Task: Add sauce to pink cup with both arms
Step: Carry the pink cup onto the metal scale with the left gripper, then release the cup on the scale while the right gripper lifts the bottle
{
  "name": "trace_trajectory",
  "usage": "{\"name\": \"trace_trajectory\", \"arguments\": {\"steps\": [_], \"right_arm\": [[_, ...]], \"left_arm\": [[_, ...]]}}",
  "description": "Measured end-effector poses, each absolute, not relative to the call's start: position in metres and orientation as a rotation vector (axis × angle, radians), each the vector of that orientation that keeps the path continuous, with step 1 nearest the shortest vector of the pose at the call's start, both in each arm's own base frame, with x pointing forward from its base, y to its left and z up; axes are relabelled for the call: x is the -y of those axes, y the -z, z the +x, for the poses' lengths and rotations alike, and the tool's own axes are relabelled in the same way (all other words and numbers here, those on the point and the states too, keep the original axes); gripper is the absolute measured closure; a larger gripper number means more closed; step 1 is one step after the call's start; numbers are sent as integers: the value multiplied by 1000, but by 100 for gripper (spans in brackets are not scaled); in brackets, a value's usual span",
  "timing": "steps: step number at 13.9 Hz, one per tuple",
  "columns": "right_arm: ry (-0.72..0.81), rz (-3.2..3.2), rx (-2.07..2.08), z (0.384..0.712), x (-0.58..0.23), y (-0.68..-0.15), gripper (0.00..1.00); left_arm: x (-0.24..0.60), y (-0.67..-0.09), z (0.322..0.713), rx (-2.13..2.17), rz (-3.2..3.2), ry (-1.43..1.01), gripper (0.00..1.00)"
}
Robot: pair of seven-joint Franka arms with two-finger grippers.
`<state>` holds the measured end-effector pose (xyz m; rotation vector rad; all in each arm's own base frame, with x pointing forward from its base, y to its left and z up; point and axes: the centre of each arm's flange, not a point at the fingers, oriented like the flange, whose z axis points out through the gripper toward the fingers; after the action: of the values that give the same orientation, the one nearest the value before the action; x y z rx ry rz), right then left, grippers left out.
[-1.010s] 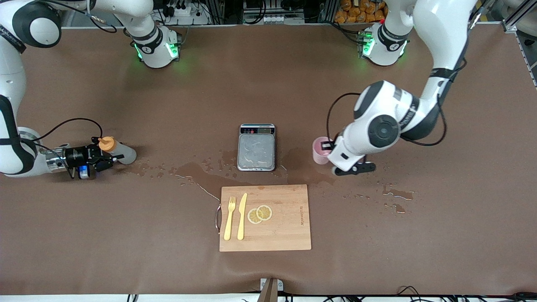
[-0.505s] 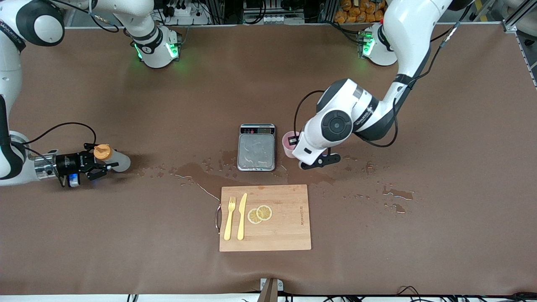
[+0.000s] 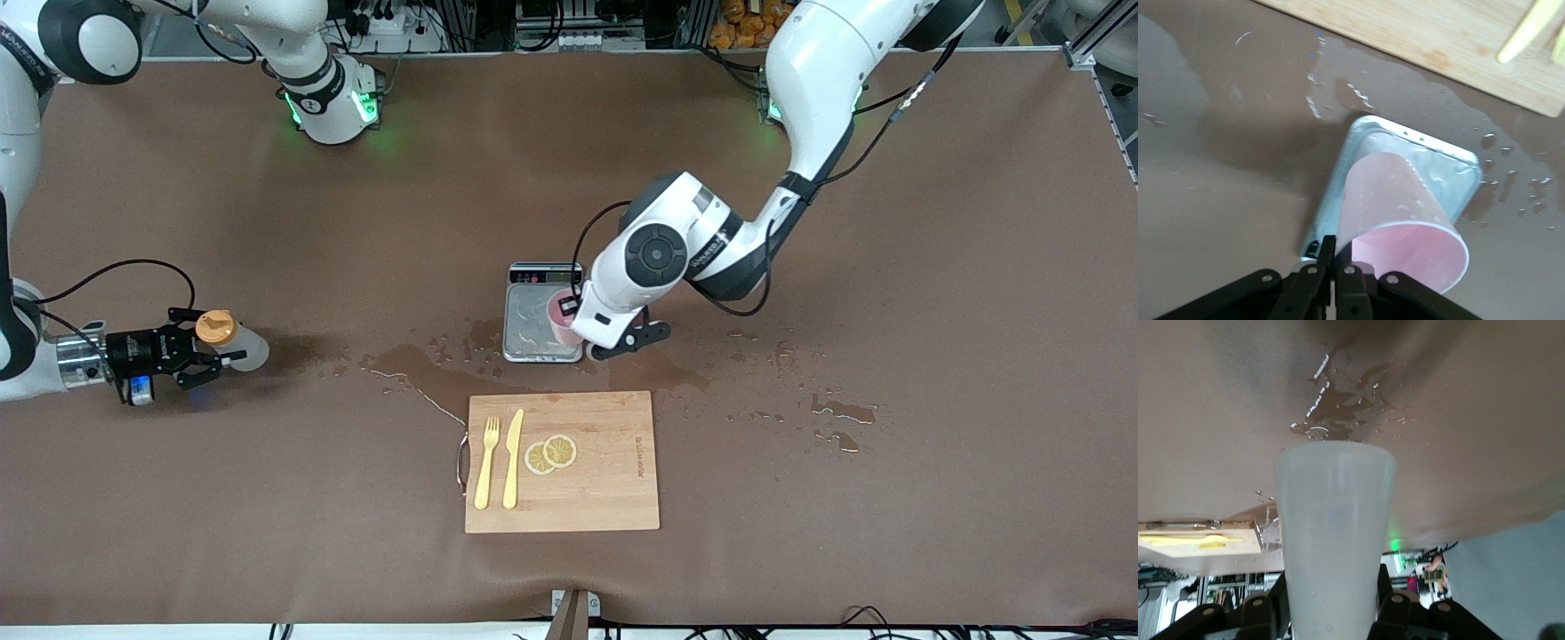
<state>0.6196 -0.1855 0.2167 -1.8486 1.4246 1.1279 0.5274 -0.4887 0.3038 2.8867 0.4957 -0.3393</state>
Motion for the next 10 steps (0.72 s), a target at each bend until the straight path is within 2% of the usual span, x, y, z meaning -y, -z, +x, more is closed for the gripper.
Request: {"name": "trace_trajectory", "arguments": {"steps": [6,10], "right_arm": [[-931,-2087,-1566,643,161,-308,50],[-867,-2133,-1633,649,143,-342,52]], "left_arm": [[515,-279,509,-463,2877,339,97],[521,-277,504,-448,2879,341,97]]}}
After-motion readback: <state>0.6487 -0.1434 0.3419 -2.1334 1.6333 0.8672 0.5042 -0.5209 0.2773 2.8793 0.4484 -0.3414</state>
